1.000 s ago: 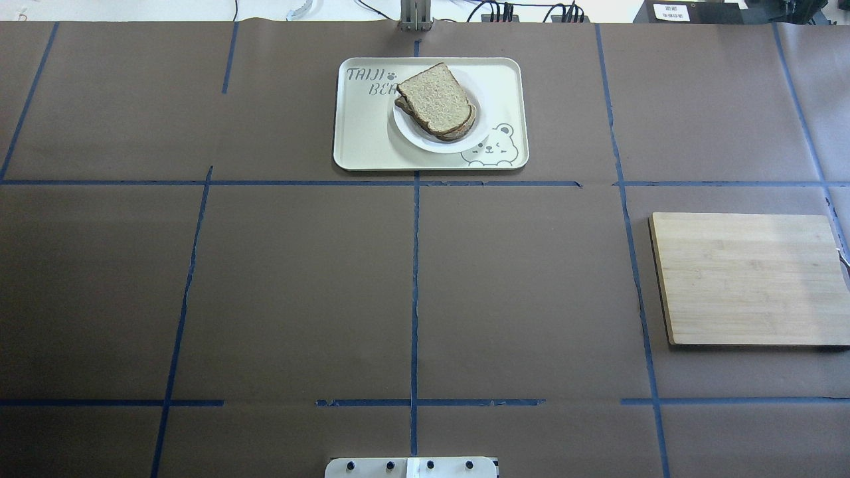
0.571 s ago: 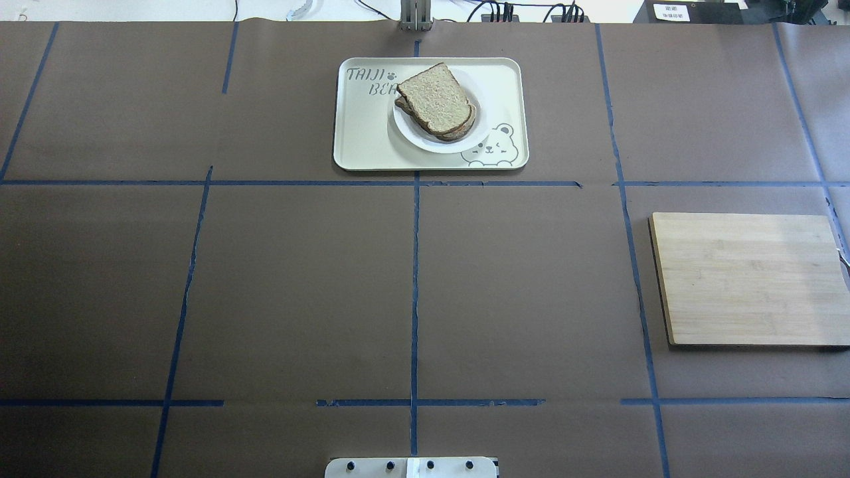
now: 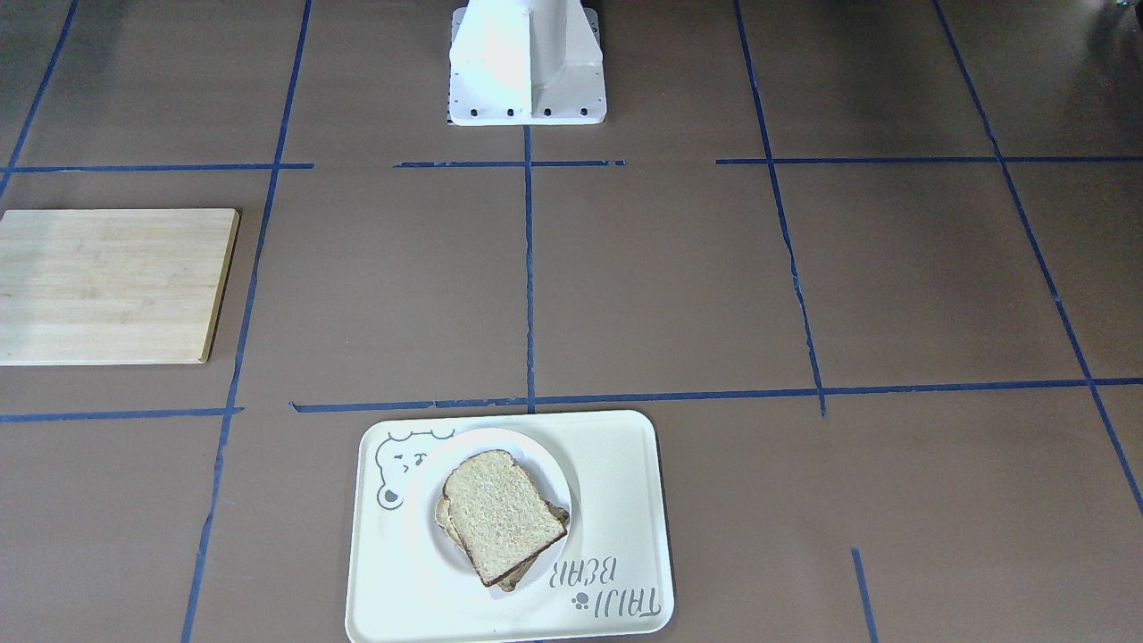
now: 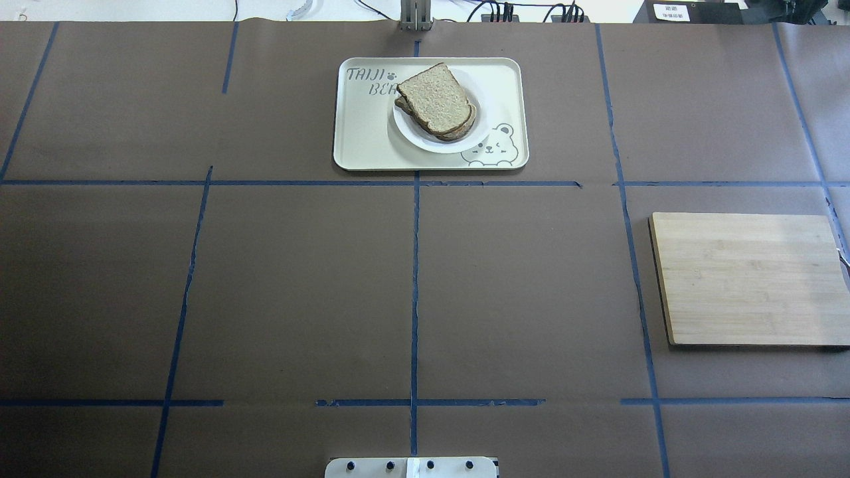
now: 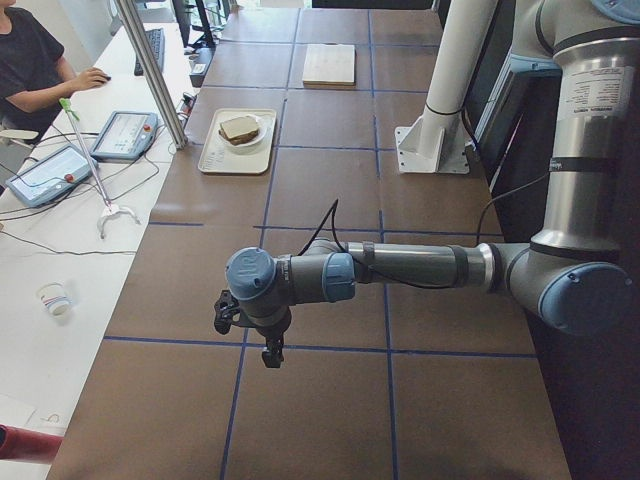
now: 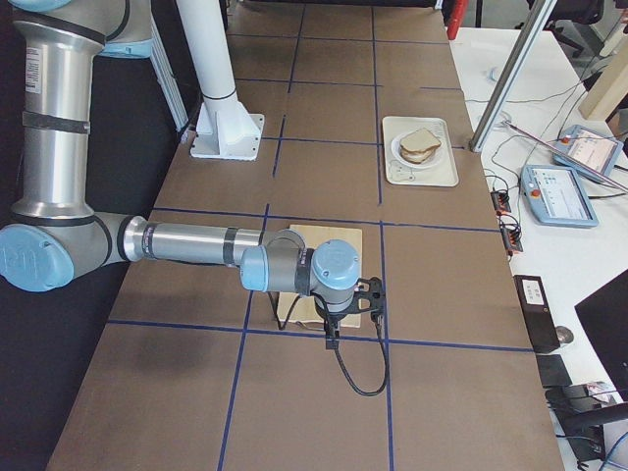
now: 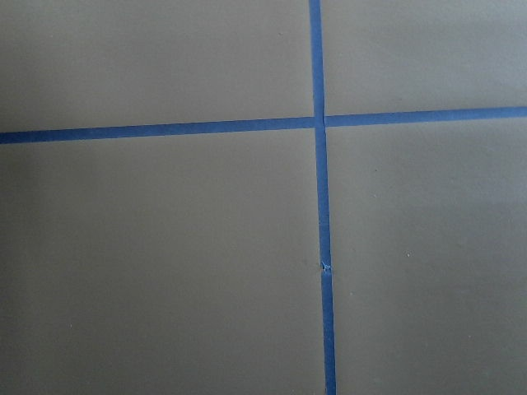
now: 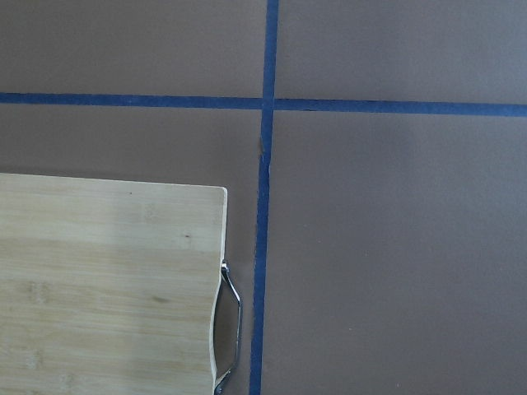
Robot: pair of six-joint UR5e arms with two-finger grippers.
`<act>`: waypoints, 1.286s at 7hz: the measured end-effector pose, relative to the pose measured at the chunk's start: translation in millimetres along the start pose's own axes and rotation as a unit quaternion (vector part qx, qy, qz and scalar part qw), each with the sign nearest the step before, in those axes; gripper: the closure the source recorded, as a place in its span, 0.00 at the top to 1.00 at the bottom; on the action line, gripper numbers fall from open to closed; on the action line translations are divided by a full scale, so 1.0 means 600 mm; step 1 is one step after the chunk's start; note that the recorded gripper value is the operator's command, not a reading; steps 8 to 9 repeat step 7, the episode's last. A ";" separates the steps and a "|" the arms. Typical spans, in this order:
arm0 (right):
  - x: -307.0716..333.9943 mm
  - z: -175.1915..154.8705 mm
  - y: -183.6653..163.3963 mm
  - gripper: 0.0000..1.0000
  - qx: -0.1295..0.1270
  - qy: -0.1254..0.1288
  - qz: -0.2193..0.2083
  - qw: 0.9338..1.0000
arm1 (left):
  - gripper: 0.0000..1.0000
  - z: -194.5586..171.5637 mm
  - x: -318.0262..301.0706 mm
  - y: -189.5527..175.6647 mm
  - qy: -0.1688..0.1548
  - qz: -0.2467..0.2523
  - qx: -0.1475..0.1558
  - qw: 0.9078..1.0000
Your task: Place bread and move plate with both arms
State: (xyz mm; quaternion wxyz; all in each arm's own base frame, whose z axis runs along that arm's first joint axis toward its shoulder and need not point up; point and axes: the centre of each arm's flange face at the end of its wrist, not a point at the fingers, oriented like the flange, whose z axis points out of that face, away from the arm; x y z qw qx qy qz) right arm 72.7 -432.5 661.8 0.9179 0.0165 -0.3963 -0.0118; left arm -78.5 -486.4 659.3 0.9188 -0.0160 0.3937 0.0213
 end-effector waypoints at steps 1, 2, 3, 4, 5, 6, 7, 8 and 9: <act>0.001 -0.001 -0.001 1.00 0.000 0.002 0.000 1.000 | 1.00 0.000 -0.002 0.000 -0.007 -0.002 0.000 1.000; 0.003 -0.001 -0.001 1.00 0.001 0.003 0.001 1.000 | 1.00 0.000 -0.003 0.000 -0.011 -0.003 0.000 1.000; 0.003 -0.001 0.000 1.00 0.001 0.003 0.001 1.000 | 1.00 0.000 -0.003 0.000 -0.012 -0.003 0.000 1.000; 0.004 -0.001 0.000 1.00 0.001 0.003 0.001 1.000 | 1.00 0.000 -0.004 0.000 -0.012 -0.003 0.000 1.000; 0.004 -0.001 0.000 1.00 0.001 0.003 0.002 1.000 | 1.00 -0.001 -0.003 -0.001 -0.012 -0.003 0.000 1.000; 0.005 0.000 0.001 1.00 0.001 0.003 0.003 1.000 | 1.00 -0.001 -0.003 -0.001 -0.012 -0.002 0.000 1.000; 0.005 0.000 0.002 1.00 0.000 0.003 0.003 1.000 | 1.00 0.000 -0.004 0.000 -0.012 -0.001 0.000 1.000; 0.005 0.000 0.002 1.00 0.000 0.003 0.003 1.000 | 1.00 0.000 -0.004 0.000 -0.012 -0.001 0.000 1.000; 0.005 0.000 0.002 1.00 0.000 0.003 0.003 1.000 | 1.00 0.000 -0.004 0.000 -0.012 -0.001 0.000 1.000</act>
